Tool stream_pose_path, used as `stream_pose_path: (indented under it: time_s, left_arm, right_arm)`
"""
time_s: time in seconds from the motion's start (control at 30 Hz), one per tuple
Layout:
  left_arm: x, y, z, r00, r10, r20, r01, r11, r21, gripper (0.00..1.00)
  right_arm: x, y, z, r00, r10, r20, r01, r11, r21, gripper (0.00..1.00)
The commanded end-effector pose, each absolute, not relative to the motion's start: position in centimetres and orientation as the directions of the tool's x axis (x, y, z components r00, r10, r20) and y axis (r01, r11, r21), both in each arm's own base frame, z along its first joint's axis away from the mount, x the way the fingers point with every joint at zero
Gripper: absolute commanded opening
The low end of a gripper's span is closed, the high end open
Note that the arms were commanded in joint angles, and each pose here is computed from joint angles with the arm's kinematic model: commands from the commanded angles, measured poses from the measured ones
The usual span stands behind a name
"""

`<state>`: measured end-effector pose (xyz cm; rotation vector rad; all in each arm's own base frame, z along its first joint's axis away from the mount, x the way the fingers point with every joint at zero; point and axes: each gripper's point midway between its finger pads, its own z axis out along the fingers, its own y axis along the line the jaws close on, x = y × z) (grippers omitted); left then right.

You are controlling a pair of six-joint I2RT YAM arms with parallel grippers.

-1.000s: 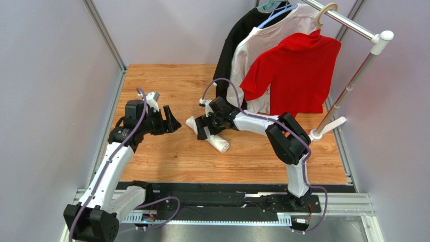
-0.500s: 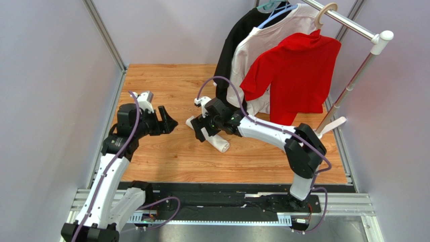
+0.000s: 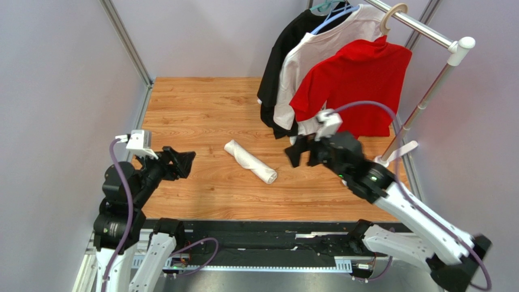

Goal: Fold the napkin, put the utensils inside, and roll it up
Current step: Roll the napkin with the utensil

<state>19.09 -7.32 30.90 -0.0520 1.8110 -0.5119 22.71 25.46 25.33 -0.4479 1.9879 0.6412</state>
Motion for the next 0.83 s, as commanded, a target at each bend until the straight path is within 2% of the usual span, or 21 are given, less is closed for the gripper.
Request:
stream_pose_path:
  time_s: [0.0,0.1,0.3,0.8]
  left_arm:
    - [16.1,-6.2,32.9,-0.238,-0.322,-0.916,0.201,0.906,-0.371,0.83]
    - [14.8,-5.5,33.2,-0.206,-0.311,-0.928,0.193,0.917,-0.350,0.84]
    - [13.3,-3.7,31.7,-0.184,-0.294,-0.938,0.111,0.942,-0.317,0.88]
    - [12.3,-3.5,32.4,-0.115,-0.291,-0.950,0.136,0.942,-0.305,0.89]
  right_arm:
    - [22.2,16.5,28.1,-0.410,0.172,-0.896,-0.357,0.873,0.331,1.00]
    - [21.3,11.6,28.5,-0.378,0.174,-0.909,-0.252,0.926,0.282,1.00]
    - [19.8,7.7,28.4,-0.297,0.230,-0.927,-0.144,0.949,0.281,1.00]
    - [20.0,7.2,27.2,-0.302,0.234,-0.924,-0.106,0.955,0.276,1.00]
